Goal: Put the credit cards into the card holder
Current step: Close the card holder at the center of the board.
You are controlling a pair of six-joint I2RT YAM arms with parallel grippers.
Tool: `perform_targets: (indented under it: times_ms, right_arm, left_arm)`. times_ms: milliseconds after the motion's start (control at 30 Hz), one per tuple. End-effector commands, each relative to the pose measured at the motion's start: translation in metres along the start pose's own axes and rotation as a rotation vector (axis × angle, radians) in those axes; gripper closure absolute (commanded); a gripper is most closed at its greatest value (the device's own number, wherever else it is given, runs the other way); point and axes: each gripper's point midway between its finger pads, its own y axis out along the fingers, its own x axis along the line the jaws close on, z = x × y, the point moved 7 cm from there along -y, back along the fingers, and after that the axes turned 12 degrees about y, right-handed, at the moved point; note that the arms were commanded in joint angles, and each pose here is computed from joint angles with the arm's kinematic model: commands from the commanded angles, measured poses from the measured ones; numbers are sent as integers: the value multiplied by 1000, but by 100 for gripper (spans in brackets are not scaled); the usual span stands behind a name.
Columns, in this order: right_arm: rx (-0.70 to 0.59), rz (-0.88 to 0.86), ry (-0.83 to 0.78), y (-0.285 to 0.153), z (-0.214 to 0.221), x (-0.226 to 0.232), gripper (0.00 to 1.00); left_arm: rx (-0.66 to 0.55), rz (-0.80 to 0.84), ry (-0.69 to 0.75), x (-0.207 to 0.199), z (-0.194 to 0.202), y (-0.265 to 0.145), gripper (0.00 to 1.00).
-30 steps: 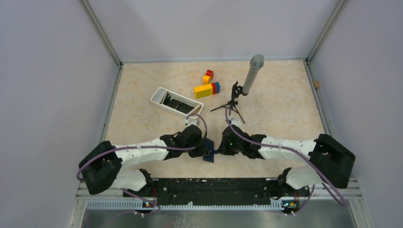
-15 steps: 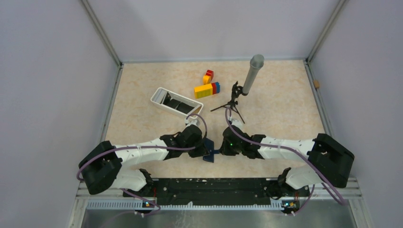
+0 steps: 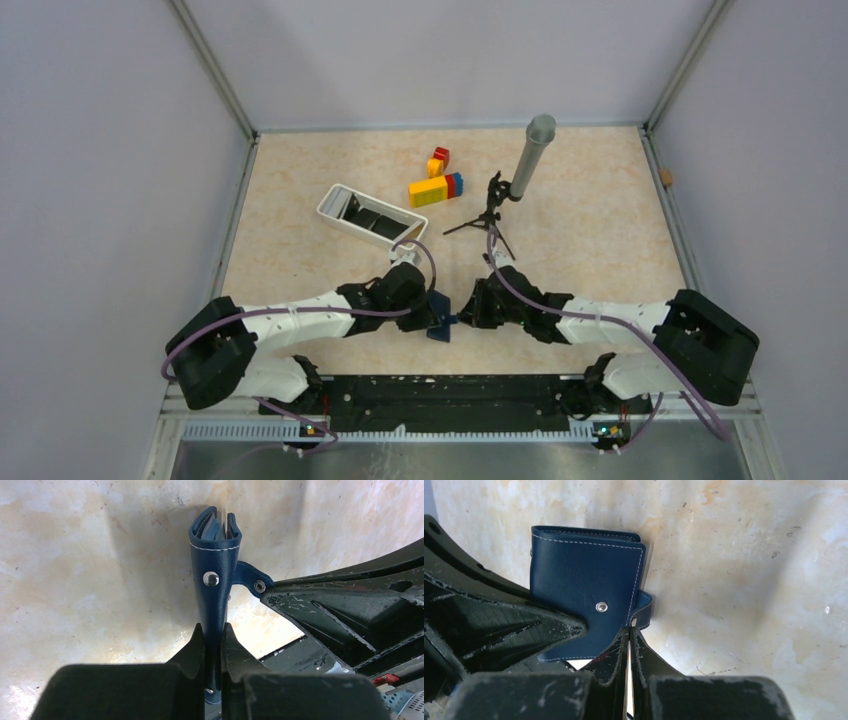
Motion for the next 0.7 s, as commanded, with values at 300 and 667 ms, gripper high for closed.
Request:
perform_targets:
  times_ms: [300,667]
  right_arm:
    - [-17,-292,-132,1,-7,14,100]
    - [36,-241,-136,8,-1,2,100]
  left_arm:
    - [89,17,135,-3,4,5,100]
    - [96,-20,161,3,5,5,100]
